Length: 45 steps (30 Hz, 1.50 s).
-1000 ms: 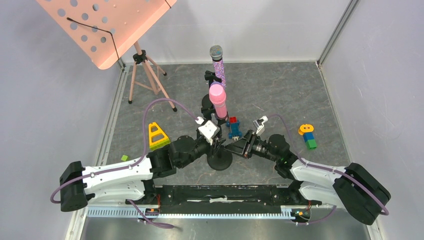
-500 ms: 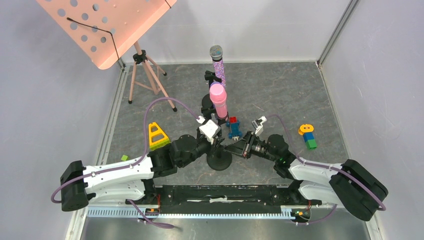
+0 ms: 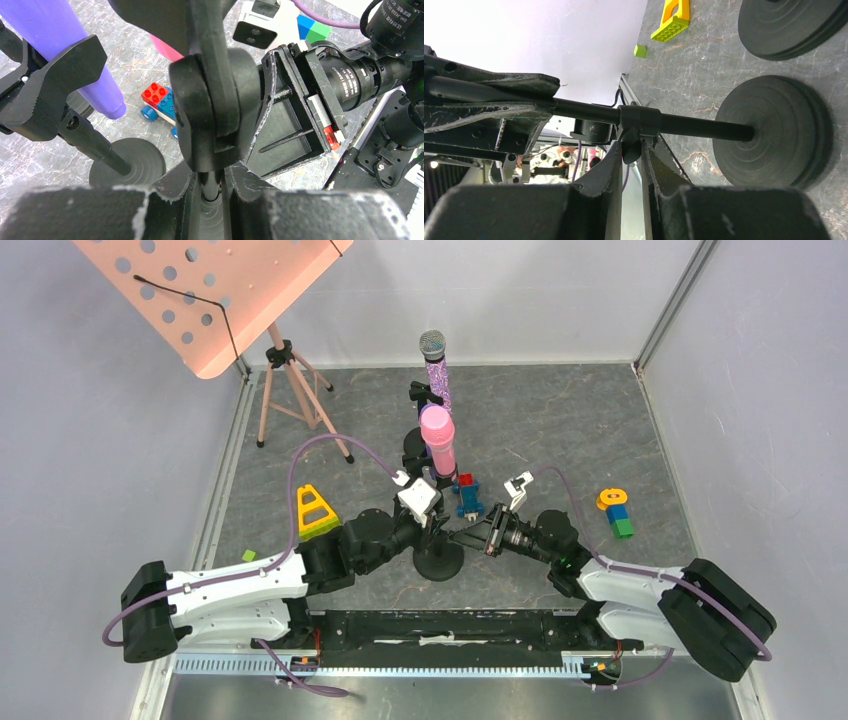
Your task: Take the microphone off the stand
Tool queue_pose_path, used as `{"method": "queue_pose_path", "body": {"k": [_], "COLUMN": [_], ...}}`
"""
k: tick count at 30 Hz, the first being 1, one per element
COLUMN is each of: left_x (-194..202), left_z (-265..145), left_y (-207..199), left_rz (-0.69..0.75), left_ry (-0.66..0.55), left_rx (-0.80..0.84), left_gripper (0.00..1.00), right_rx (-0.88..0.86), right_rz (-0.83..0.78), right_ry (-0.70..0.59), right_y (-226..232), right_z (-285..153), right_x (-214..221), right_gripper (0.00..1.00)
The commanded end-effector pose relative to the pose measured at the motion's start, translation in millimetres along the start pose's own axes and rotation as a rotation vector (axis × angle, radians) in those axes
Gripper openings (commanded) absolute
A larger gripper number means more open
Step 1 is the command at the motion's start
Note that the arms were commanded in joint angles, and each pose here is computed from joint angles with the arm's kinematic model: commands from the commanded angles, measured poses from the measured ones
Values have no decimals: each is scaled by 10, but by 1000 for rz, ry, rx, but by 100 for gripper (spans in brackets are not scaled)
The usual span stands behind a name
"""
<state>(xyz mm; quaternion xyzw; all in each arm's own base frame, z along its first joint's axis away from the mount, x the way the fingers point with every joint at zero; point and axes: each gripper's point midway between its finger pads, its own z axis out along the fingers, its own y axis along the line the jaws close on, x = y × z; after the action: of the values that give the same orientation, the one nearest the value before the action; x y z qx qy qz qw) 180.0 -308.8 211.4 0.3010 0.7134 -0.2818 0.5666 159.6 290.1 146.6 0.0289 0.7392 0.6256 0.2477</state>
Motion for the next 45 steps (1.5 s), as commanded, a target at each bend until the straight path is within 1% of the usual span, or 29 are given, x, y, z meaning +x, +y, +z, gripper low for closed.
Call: {"method": "queue_pose_path", "body": {"k": [1, 5, 7, 9, 11, 12, 15, 16, 19, 20, 25, 28, 33, 38, 45], "left_x": [-90, -58, -68, -97, -138, -155, -189, -184, -132, -115, -68, -57, -44, -94, -185], "left_z": [-27, -44, -49, -56, -62, -64, -59, -56, -47, -44, -61, -80, -99, -93, -94], "left_y": [-134, -157, -143, -140, -127, -129, -135, -140, -146, -145, -178, -223, -362, -472, -509], "left_rz": [-107, -109, -114, -112, -109, -105, -100, -99, -105, -106, -118, -131, -151, -146, -140], "left_ry": [-24, -22, -33, -46, -62, -69, -76, -74, -61, -57, -45, -47, -39, -34, -35], "left_rx": [49, 68, 62, 62, 58, 60, 65, 68, 70, 69, 89, 116, 191, 247, 262], "left_gripper": [2, 2, 14, 16, 27, 29, 29, 29, 6, 2, 2, 2, 2, 2, 2], "right_rx": [-92, -62, -60, -60, -55, -53, -48, -48, -46, -51, -72, -34, 35, 35, 35], "right_rz": [-182, -239, -242, -234, -228, -228, -234, -239, -268, -282, -406, -493, -629, -727, -877], "right_ry": [1, 32, 36, 35, 37, 37, 40, 42, 40, 39, 28, 17, 54, 51, -13], "right_y": [204, 147, 138, 141, 127, 124, 105, 103, 93, 108, 146, 71, -45, -51, -53], "right_z": [3, 41, 47, 52, 53, 57, 67, 69, 82, 88, 102, 113, 119, 58, -10], "right_x": [-2, 23, 30, 27, 31, 30, 32, 33, 20, 11, -26, -66, -81, -80, -181], "right_gripper": [1, 0, 0, 0, 0, 0, 0, 0, 0, 0, 0, 0, 0, 1, 2]}}
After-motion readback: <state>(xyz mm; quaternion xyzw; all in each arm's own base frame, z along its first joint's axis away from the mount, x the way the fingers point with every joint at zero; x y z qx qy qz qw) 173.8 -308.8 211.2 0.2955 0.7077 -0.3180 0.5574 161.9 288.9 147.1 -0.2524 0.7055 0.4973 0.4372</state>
